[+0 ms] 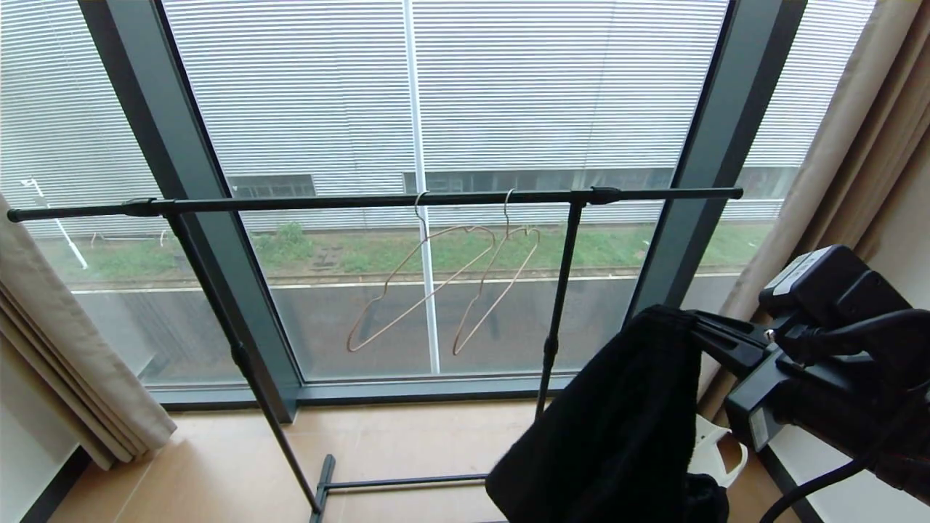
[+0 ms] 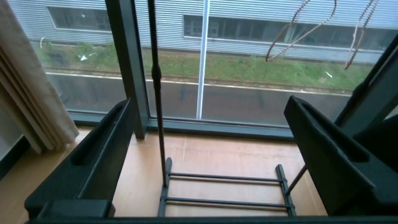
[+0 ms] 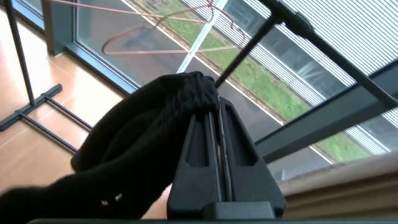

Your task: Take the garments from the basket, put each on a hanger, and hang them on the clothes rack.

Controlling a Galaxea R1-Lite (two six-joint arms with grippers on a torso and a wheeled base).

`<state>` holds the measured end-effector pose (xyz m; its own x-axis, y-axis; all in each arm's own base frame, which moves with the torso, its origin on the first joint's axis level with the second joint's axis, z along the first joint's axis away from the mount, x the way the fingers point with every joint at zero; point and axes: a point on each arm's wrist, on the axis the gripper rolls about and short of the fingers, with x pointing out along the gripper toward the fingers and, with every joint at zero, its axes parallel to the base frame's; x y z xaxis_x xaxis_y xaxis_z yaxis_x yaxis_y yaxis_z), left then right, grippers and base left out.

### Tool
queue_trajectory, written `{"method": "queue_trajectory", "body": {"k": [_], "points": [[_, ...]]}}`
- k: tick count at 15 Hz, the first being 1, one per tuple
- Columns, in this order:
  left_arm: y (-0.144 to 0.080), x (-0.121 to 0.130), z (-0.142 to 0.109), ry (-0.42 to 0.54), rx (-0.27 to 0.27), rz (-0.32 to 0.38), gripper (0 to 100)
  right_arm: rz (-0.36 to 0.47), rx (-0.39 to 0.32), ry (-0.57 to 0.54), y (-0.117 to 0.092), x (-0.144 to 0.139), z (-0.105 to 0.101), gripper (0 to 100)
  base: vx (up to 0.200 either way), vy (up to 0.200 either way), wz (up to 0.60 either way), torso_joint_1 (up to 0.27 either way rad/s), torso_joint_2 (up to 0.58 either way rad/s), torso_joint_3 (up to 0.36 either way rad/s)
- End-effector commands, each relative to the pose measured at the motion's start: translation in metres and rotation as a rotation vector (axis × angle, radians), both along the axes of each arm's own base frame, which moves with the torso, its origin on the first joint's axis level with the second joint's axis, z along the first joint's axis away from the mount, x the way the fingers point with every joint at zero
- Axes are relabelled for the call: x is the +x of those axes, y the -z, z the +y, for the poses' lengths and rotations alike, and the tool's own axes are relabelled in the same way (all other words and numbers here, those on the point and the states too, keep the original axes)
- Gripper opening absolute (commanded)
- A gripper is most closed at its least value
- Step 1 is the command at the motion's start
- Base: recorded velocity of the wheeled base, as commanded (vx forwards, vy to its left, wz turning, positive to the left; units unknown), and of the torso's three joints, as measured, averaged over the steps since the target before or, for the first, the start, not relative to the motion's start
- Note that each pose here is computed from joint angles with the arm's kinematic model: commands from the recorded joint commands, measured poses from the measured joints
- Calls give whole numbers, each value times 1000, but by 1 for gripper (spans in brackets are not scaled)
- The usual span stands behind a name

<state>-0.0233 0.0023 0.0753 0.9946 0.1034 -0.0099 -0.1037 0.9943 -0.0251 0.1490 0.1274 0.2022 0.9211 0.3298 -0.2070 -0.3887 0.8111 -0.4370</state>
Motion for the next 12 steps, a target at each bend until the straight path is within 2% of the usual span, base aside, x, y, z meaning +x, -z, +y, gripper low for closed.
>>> {"method": "queue_trajectory", "body": {"k": [1, 2, 11, 12], "points": [[0, 0, 0, -1, 0, 1, 100, 3, -3, -1, 1, 0, 0, 0, 0, 200, 0, -7, -12, 7], [0, 0, 0, -1, -1, 1, 100, 3, -3, -1, 1, 0, 0, 0, 0, 200, 0, 2, -2, 7], [0, 0, 0, -1, -3, 0, 100, 12, -12, 0, 4, 2, 2, 0, -200, 0, 0, 5, 3, 1], [0, 0, 0, -1, -3, 0, 100, 12, -12, 0, 4, 2, 2, 0, 0, 0, 0, 0, 0, 0]]}}
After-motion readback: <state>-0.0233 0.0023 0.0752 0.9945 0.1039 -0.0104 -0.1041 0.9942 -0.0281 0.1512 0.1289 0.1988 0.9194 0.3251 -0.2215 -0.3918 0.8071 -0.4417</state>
